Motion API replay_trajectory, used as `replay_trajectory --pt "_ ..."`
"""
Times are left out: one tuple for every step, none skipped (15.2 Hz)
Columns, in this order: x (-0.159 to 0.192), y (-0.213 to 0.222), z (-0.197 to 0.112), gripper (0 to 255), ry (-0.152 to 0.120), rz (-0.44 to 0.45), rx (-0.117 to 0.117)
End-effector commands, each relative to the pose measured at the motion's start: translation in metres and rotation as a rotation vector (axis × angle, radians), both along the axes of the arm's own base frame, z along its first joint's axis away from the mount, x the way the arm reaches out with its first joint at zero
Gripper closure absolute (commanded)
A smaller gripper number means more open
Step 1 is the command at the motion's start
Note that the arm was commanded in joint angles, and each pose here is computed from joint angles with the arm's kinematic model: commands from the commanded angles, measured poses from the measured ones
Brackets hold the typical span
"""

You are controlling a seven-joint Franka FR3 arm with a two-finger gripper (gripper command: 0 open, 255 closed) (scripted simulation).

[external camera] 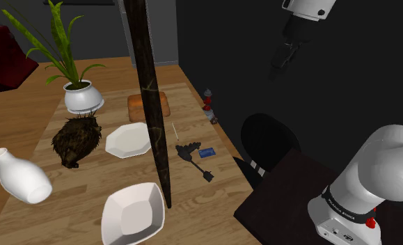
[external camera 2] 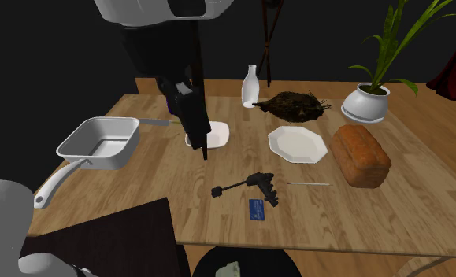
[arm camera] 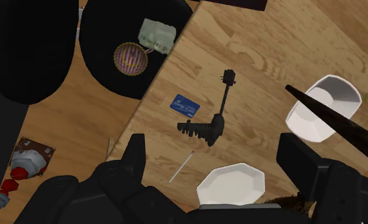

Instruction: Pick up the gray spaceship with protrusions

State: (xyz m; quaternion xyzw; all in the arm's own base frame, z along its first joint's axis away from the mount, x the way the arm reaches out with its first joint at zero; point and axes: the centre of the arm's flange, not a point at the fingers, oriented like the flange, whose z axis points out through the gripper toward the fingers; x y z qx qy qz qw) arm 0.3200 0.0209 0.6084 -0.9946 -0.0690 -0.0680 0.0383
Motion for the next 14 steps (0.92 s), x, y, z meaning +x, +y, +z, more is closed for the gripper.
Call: replay_trajectory --pt "0.0 0.0 0.0 0 0.0 0.0 0.0" --pt "0.004 0.005 -0.011 0 0.0 -0.004 0.001" --pt "0.008 0.01 -0.023 0 0.0 -0.008 0.001" --pt "0.012 0.015 -0.034 0 0.001 -0.012 0.002" --pt "0.016 0.02 -0.046 0 0.001 -0.016 0.002" --pt "0.021 0.025 -0.057 0 0.001 -0.02 0.003" --pt "0.025 0.03 -0.069 0 0.001 -0.024 0.003" --pt "0.029 0.035 -0.08 0 0.002 -0.028 0.004" --pt "0.033 0.04 -0.092 0 0.002 -0.032 0.004" --pt "0.037 0.045 -0.103 0 0.002 -0.036 0.005" --pt "0.042 0.05 -0.115 0 0.002 -0.039 0.005" --pt "0.046 0.055 -0.126 0 0.002 -0.043 0.006" --pt "0.05 0.06 -0.138 0 0.003 -0.047 0.006" --pt "0.054 0.065 -0.149 0 0.003 -0.051 0.007"
